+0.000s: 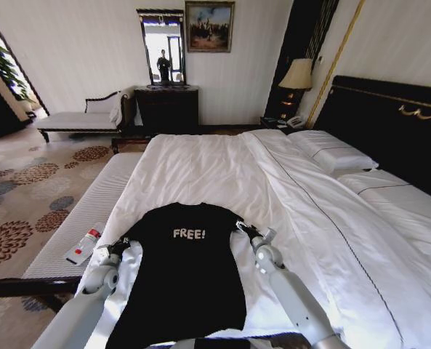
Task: Fold the clothes on the bed.
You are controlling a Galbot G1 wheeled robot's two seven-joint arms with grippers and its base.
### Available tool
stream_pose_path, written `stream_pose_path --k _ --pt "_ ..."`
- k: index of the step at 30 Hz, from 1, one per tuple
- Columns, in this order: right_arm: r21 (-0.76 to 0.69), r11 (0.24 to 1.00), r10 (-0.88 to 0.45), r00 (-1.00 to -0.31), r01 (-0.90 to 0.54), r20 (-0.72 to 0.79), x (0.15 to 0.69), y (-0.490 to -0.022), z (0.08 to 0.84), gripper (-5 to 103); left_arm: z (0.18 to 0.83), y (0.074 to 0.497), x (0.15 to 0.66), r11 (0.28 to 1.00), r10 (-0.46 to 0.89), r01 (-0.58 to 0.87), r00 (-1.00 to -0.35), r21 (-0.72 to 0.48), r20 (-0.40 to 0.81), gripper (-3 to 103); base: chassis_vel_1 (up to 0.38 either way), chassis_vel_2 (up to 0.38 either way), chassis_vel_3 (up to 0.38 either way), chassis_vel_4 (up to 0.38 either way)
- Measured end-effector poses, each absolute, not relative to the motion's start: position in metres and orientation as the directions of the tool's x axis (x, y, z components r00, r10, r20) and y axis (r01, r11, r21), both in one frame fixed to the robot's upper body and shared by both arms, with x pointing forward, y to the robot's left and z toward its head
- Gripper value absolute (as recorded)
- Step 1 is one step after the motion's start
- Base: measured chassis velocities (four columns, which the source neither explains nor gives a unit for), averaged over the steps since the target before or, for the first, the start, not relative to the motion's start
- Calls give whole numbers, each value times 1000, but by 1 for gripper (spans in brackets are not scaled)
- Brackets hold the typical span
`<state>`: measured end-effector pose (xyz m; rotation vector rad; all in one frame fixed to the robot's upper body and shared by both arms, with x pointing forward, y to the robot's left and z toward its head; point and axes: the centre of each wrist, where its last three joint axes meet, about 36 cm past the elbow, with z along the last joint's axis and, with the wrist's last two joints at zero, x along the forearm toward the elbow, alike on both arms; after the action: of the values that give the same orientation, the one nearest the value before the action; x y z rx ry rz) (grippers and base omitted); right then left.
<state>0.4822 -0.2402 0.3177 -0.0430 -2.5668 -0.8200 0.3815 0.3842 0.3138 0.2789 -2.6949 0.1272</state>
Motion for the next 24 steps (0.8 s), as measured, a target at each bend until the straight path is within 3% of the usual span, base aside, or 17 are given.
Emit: stream_pose_path --k 2,4,5,6,8,13,14,15,18,24 --pt "549 820 -108 -899 161 425 483 -240 316 100 313 388 372 975 -183 -221 -885 -38 429 38 0 0 0 0" --pt "551 819 -109 -898 162 426 483 -240 315 100 313 389 370 974 -188 -224 -883 -36 430 38 0 0 0 0" --pt "551 818 -109 -896 165 430 484 -239 314 102 314 392 365 972 -197 -233 -881 -32 431 49 0 0 0 0" --pt "550 818 -107 -895 168 433 485 -240 313 97 314 393 362 971 -201 -238 -880 -32 431 49 0 0 0 0" --pt "554 813 -104 -892 178 440 486 -240 312 87 316 396 356 968 -209 -247 -878 -33 430 60 0 0 0 0" --pt "565 802 -102 -889 192 447 489 -242 312 76 320 397 344 965 -219 -259 -877 -38 427 71 0 0 0 0" --pt "567 801 -103 -887 194 449 489 -242 311 70 326 395 334 964 -220 -262 -882 -45 417 81 0 0 0 0" --pt "566 801 -103 -887 194 451 489 -242 311 65 328 394 330 964 -221 -262 -884 -46 413 81 0 0 0 0" --pt "565 802 -102 -886 196 452 492 -242 311 48 338 390 318 964 -220 -261 -893 -54 393 97 0 0 0 0" --pt "560 805 -98 -887 197 452 493 -242 310 33 346 386 301 966 -218 -254 -903 -51 370 100 0 0 0 0"
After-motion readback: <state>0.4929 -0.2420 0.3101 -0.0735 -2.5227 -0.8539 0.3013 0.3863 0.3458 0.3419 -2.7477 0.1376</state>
